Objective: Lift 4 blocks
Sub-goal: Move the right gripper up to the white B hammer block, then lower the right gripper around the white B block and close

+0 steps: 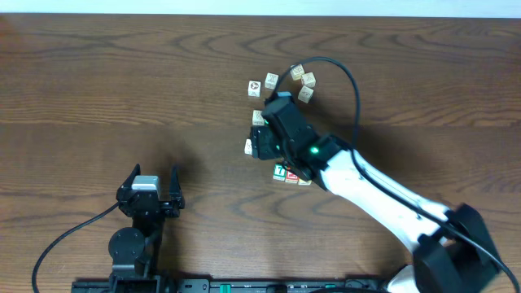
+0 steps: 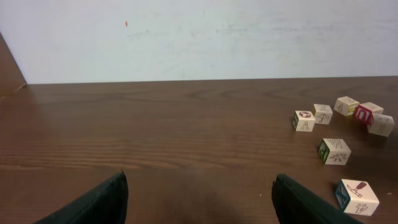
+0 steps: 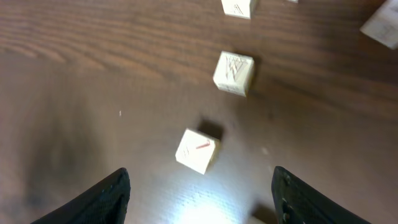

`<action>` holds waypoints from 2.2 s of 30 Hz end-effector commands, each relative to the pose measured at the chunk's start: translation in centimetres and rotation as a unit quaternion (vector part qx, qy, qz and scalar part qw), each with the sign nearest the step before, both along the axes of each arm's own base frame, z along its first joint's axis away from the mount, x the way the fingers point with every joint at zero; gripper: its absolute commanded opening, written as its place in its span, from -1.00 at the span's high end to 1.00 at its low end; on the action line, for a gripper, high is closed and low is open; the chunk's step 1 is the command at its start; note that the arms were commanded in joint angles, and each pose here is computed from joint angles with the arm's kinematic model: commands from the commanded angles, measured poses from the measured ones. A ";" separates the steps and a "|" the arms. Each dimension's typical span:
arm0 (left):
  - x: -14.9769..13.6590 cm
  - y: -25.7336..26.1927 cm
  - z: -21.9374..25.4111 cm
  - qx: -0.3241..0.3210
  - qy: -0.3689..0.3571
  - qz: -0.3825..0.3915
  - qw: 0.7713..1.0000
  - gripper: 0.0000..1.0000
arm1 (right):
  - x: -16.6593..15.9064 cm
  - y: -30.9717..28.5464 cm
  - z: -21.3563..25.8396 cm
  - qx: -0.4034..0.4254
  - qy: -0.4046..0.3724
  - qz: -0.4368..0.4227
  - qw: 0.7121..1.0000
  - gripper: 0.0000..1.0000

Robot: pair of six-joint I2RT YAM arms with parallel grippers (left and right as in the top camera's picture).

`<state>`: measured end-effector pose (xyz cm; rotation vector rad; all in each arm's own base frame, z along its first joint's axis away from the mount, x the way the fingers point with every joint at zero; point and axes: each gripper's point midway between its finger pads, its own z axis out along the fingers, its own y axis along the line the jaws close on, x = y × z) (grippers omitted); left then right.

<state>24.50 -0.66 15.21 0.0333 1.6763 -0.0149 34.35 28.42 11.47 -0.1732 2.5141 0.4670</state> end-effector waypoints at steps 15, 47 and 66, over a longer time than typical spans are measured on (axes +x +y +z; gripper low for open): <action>-0.1 0.1 -1.5 -0.002 0.024 0.002 1.000 -0.49 | 3.5 2.6 -5.1 0.017 0.054 -0.108 0.992 -0.31; -0.1 0.1 -1.5 -0.002 0.024 0.002 1.000 -0.49 | 0.9 3.2 -10.3 -0.038 0.099 -0.095 0.990 -0.07; -0.1 0.1 -1.5 -0.002 0.024 0.002 1.000 -0.48 | 1.0 2.8 -10.3 -0.084 0.072 -0.039 0.993 0.43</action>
